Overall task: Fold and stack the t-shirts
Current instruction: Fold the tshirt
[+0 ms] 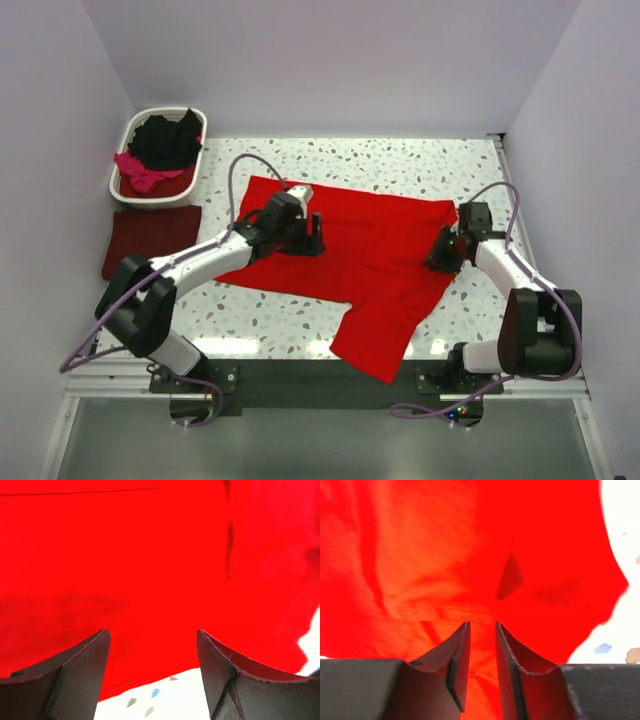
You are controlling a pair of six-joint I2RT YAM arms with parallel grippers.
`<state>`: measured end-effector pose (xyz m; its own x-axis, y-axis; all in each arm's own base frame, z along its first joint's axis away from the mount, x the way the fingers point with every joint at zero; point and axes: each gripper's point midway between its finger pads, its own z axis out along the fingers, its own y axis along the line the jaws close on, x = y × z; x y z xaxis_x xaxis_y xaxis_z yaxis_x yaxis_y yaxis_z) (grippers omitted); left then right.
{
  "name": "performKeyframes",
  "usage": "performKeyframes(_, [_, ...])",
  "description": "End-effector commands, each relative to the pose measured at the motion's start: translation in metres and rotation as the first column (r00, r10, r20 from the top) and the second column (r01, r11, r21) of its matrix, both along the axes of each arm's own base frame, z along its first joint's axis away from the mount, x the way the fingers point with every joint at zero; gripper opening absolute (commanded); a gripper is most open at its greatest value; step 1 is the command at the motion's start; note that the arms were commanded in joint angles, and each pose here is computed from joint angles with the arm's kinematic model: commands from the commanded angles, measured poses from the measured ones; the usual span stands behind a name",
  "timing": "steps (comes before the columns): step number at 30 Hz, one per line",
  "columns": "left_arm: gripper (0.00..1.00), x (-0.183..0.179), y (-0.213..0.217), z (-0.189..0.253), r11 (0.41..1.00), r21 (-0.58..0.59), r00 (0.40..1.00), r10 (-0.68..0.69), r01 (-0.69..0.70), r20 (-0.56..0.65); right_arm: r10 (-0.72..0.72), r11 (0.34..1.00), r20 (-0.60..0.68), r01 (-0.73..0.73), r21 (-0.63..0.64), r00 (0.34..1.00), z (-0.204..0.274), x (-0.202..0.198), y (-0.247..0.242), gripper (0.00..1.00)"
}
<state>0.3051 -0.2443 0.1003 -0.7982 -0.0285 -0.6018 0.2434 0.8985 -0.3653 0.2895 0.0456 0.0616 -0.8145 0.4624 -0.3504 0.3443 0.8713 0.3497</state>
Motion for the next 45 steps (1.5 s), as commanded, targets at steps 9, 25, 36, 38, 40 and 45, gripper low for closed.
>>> performKeyframes(9, [0.72, 0.020, -0.125, 0.010, 0.986, -0.112, 0.992, -0.114, 0.120, 0.059, -0.058, 0.986, -0.003, 0.058, 0.155, 0.998, -0.032, -0.001, -0.002, 0.29])
performKeyframes(25, [0.65, 0.016, -0.166, -0.043, 0.983, -0.062, 0.984, -0.176, 0.175, -0.021, -0.050, 0.980, -0.019, 0.052, 0.190, 0.999, -0.042, -0.010, 0.005, 0.18])
performKeyframes(36, [0.61, 0.008, -0.179, -0.054, 0.978, -0.056, 0.978, -0.205, 0.202, -0.041, -0.039, 0.986, 0.019, 0.036, 0.161, 0.999, -0.020, -0.011, 0.001, 0.12])
performKeyframes(38, [0.59, 0.008, -0.181, -0.054, 0.977, -0.058, 0.978, -0.206, 0.204, -0.042, -0.037, 0.986, 0.015, 0.034, 0.162, 0.999, -0.018, -0.012, 0.001, 0.11])
performKeyframes(40, [0.57, 0.007, -0.182, -0.055, 0.977, -0.058, 0.977, -0.207, 0.205, -0.042, -0.030, 0.987, 0.017, 0.027, 0.157, 0.999, -0.017, -0.013, 0.001, 0.11])
performKeyframes(45, [0.55, 0.005, -0.182, -0.061, 0.979, -0.050, 0.978, -0.201, 0.199, -0.056, -0.026, 0.989, 0.017, 0.023, 0.143, 1.000, -0.014, -0.015, -0.001, 0.05])
